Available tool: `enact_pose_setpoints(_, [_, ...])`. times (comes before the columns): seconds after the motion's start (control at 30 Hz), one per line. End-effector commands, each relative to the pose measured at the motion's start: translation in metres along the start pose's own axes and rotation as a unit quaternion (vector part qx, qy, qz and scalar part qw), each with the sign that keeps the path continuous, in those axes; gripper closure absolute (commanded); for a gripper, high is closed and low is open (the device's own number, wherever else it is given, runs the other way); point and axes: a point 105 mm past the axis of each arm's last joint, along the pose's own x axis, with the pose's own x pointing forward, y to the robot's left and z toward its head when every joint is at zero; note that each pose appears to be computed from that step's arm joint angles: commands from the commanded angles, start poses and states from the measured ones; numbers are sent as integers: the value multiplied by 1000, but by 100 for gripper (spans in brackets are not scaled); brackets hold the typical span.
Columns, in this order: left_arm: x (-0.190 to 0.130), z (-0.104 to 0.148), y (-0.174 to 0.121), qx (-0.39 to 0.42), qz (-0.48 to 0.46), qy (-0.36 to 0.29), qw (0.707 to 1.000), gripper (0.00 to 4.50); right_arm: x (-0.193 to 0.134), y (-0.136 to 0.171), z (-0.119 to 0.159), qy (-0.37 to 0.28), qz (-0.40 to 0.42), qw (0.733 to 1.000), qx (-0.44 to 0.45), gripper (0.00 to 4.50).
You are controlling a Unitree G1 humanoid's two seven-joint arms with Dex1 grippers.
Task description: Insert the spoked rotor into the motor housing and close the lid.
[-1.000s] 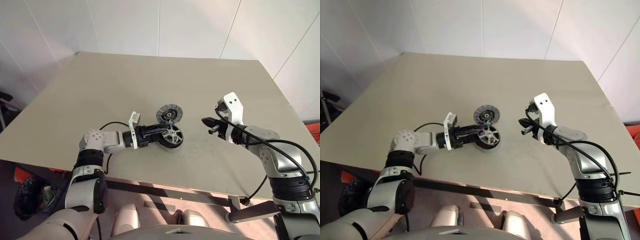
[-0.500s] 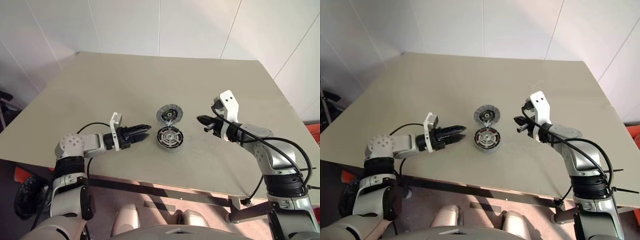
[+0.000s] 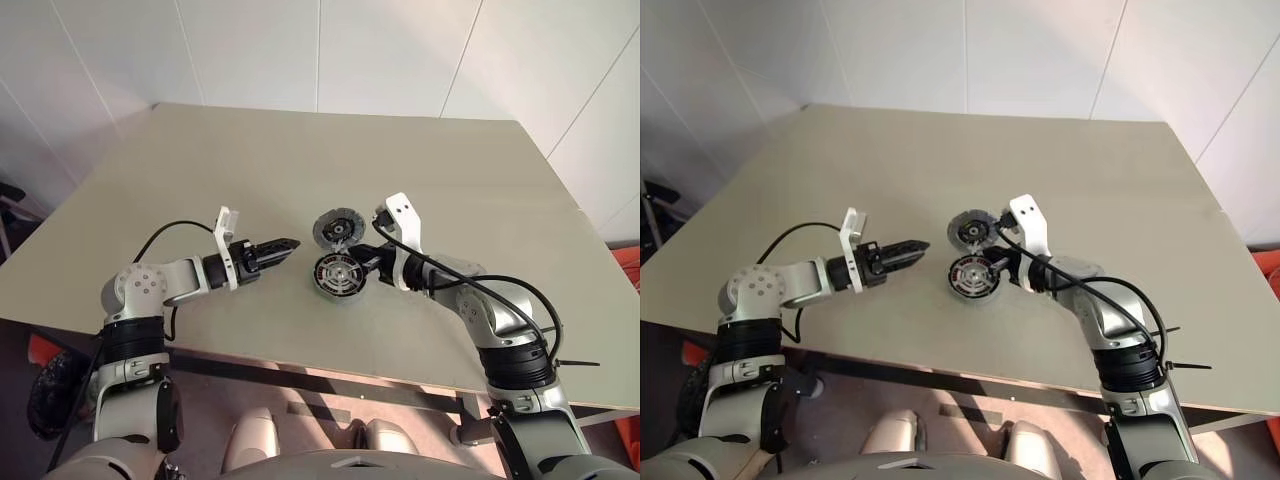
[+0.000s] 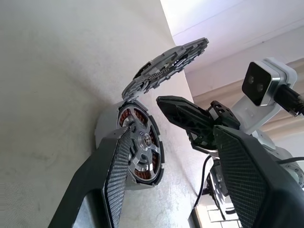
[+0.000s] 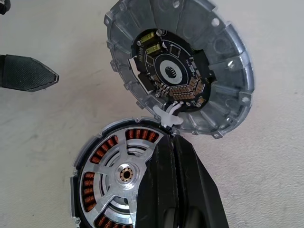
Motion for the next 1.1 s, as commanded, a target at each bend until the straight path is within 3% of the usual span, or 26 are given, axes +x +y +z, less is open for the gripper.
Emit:
enact_pose_setpoints(0.03, [-6,18,-3,1,-7,-45,999,155,5,-1,-18,21,-5,1000,20,450])
enact_pose_setpoints(0.17, [-11,25,4,-5,11,-63,998,155,9,-3,-41,47,-16,998,43,450])
enact_pose_setpoints(0.27, [-13,29,8,-5,21,-68,997,155,9,-7,-42,46,-25,998,45,450])
enact_pose_setpoints(0.6, [-10,30,14,20,39,-66,997,155,-17,-2,17,-52,2,998,-35,450])
enact_pose_setpoints(0.77, [-6,26,14,90,66,-41,993,155,-42,-16,15,-21,-3,993,-112,450])
enact_pose_setpoints(0.93, [-2,38,9,228,116,-34,966,155,-53,-40,8,24,-30,981,-190,450])
enact_pose_setpoints(1.1, [0,41,0,303,122,-17,945,153,-54,-39,23,12,-15,977,-213,335])
